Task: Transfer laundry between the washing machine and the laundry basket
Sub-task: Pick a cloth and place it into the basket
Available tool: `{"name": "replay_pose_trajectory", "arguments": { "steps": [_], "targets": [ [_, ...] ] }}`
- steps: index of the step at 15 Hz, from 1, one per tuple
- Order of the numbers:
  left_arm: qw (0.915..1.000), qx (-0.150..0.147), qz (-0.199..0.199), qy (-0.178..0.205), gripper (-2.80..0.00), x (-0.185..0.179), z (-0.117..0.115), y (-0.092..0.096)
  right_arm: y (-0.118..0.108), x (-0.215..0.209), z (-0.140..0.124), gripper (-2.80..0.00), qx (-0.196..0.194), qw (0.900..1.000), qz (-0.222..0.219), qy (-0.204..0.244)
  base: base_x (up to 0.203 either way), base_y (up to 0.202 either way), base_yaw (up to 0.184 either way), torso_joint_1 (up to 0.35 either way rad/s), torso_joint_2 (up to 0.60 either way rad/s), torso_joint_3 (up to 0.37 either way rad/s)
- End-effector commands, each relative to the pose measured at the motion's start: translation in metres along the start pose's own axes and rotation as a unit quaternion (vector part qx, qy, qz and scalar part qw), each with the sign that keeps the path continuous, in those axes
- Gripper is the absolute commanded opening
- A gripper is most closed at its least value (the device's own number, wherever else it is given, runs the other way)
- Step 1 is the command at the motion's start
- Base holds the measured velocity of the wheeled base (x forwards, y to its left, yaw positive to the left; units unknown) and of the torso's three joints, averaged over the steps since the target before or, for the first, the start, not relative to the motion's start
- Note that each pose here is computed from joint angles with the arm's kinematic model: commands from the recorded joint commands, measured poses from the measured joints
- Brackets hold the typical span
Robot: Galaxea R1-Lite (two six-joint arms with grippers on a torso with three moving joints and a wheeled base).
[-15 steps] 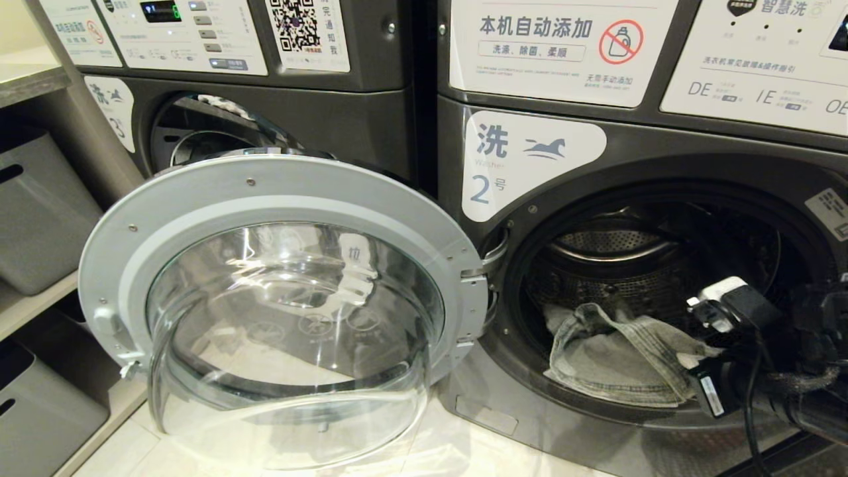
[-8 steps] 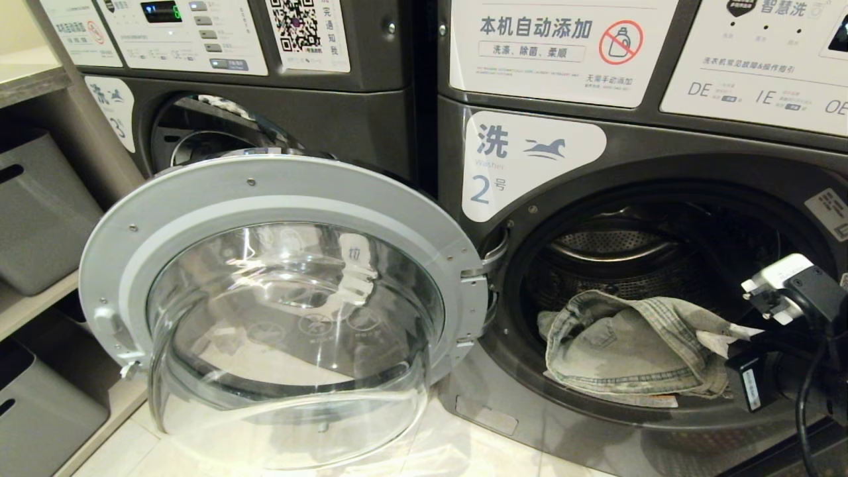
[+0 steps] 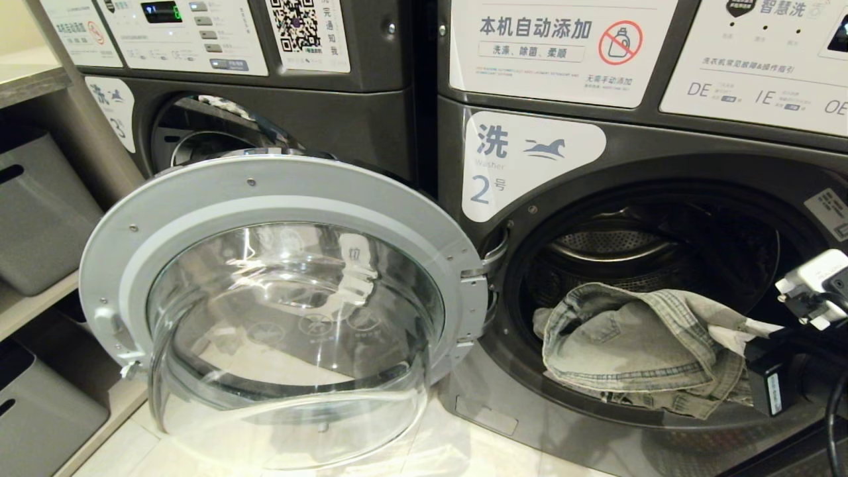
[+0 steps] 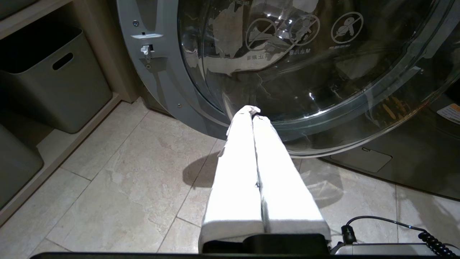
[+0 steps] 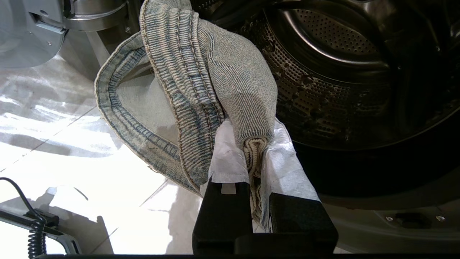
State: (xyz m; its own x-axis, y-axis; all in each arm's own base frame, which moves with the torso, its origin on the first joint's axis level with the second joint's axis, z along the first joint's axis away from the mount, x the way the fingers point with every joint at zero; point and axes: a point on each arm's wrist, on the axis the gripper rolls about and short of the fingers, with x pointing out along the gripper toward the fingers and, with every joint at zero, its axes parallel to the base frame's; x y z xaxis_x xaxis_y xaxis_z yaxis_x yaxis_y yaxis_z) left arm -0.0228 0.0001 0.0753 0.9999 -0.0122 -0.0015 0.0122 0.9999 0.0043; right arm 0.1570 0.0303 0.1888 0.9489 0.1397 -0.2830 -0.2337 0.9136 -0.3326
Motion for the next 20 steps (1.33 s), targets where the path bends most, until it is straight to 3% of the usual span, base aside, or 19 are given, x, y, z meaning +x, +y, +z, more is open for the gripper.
{"name": "replay_pose_trajectory", "arguments": {
  "steps": [1,7,20],
  "targets": [
    [1.0000,0.000,0.000,0.001,-2.80,0.0000,-0.0001,0.0000,0.0005,-0.0071,-0.0024,-2.80,-0.002,1.000,-0.002,-0.007,0.000,0.000,0.000,0.000,0.00,0.000],
    [1.0000,0.000,0.000,0.000,-2.80,0.0000,0.0000,0.0000,0.0009,-0.0079,-0.0036,-2.80,-0.002,1.000,-0.003,-0.006,0.000,0.002,-0.030,0.000,0.00,0.004],
    [1.0000,0.000,0.000,0.000,-2.80,0.0000,0.0000,0.0000,-0.0005,-0.0015,-0.0049,-2.80,0.002,1.000,-0.005,0.006,0.000,0.008,-0.175,0.002,0.00,0.004]
  ]
}}
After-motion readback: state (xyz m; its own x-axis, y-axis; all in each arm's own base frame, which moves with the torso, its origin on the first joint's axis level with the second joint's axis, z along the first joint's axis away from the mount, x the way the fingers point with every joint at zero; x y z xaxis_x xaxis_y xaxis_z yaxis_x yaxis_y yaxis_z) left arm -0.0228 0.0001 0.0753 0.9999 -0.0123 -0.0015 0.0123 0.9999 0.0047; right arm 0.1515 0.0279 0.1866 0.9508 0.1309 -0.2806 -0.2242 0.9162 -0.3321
